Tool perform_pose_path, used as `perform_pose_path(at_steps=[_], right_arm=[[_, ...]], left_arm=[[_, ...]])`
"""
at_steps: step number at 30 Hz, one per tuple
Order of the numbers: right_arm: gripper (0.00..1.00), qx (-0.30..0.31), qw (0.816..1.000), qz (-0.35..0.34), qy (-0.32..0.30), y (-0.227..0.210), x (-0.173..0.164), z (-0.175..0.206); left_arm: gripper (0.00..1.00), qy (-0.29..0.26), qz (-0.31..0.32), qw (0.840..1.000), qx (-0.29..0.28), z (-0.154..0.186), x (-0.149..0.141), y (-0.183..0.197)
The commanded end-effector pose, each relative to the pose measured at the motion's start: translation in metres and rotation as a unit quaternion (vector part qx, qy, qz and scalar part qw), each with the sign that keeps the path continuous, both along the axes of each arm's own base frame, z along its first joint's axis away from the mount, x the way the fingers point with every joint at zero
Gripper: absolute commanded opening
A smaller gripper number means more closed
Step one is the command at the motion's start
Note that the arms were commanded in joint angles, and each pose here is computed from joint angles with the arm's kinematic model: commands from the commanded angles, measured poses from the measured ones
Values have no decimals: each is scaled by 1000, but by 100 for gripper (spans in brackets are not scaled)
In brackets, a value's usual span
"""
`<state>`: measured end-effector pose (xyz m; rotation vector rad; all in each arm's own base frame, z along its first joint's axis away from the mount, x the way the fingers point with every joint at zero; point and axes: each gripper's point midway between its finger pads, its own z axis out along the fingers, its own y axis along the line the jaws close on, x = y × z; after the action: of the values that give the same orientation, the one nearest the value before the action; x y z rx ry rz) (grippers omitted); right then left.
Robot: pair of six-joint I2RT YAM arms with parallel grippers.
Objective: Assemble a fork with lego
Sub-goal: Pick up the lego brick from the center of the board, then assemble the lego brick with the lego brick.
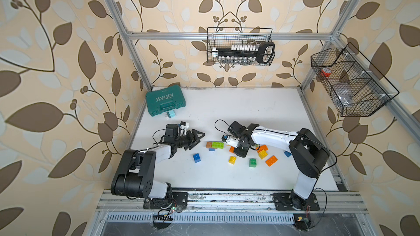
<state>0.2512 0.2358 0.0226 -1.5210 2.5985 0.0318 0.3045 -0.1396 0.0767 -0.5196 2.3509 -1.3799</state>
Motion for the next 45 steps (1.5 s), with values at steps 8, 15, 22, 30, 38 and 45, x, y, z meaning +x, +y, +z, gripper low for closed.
perform_pose_path(at_steps=[8,15,22,30,38,45], right_arm=[[25,52,996,68,1,0,-23,68],[25,107,989,101,-26,46,0,99],[24,114,984,135,-13,102,18,91],[24,126,979,161,-5,146,22,78],[24,110,982,156,-6,156,30,62],[25,112,982,154,-3,162,33,53]], left_arm=[[70,-10,-8,1000,-18,19,0,-1],[70,-21,13,998,-58,36,2,7],[72,-13,25,998,-60,34,-4,13],[75,-22,39,996,-82,41,-10,22],[76,-23,43,994,-93,41,-13,24],[75,-17,42,994,-102,36,-16,21]])
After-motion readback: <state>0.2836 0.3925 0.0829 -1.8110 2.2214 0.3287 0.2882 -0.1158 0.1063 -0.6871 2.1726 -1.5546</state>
